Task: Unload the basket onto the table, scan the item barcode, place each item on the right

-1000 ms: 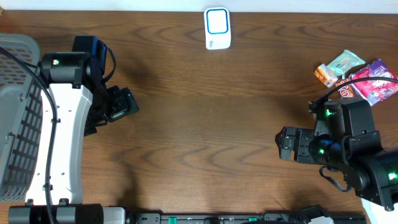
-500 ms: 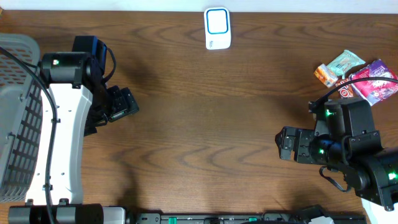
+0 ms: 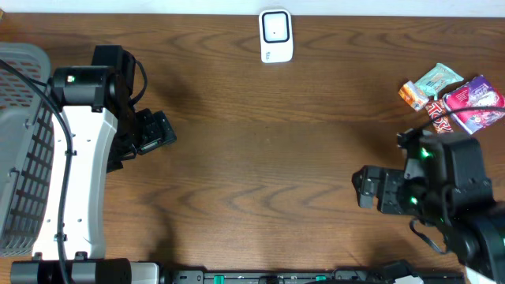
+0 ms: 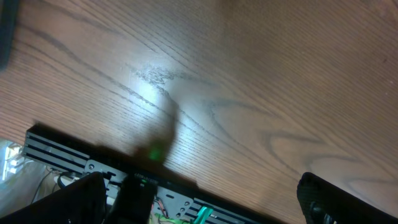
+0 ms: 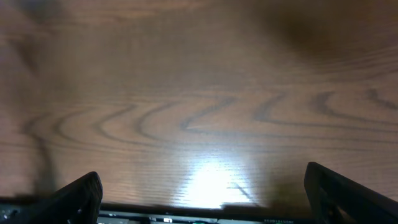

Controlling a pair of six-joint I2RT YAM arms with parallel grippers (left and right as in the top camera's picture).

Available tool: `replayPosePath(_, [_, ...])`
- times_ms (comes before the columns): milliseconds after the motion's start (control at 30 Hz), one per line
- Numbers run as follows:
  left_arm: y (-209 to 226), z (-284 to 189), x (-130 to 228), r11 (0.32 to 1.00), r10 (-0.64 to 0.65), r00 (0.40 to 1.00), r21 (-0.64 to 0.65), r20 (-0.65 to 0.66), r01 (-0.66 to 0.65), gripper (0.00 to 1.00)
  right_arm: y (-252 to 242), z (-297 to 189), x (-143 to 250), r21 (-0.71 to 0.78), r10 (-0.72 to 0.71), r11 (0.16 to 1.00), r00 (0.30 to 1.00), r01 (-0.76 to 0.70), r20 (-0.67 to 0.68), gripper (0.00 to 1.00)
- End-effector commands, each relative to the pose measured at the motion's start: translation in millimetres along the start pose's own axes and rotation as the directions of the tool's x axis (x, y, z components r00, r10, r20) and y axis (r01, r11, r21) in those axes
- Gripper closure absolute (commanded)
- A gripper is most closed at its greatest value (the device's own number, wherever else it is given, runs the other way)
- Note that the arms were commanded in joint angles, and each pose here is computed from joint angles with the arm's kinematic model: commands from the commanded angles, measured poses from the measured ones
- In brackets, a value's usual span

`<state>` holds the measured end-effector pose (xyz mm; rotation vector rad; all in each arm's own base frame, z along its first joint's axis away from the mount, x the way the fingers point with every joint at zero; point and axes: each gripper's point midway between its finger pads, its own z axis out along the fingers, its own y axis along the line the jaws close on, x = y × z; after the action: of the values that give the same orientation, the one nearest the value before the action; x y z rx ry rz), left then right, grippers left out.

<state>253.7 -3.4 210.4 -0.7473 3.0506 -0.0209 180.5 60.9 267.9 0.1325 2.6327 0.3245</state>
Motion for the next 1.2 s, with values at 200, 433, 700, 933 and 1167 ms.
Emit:
replayPosePath(200, [3.2,1.4,-1.0,1.000,-0.004,1.000,-0.018,0.000,0.004,0.02,-20.2,-29.7,3.0,0.025,0.013,1.000,0.986,-0.018,0.169,0.01])
replayPosePath(433, [3.2,1.4,-1.0,1.000,-0.004,1.000,-0.018,0.000,0.004,0.02,-25.2,-25.1,8.2,-0.048,0.040,0.999,0.930,-0.024,0.365,0.01])
replayPosePath(700, [3.2,1.4,-1.0,1.000,-0.004,1.000,-0.018,0.000,0.004,0.02,-26.8,-6.1,2.4,-0.115,0.041,0.993,0.808,0.034,0.588,0.01])
replayPosePath(933, [3.2,1.4,-1.0,1.000,-0.004,1.000,-0.018,0.000,0.004,0.02,-30.4,19.7,0.8,-0.135,0.045,0.989,0.751,0.059,0.658,0.01])
replayPosePath(1167, [3.2,1.4,-1.0,1.000,-0.004,1.000,-0.018,0.000,0.004,0.02,-36.8,49.8,10.0,-0.152,0.052,0.986,0.726,0.072,0.685,0.01])
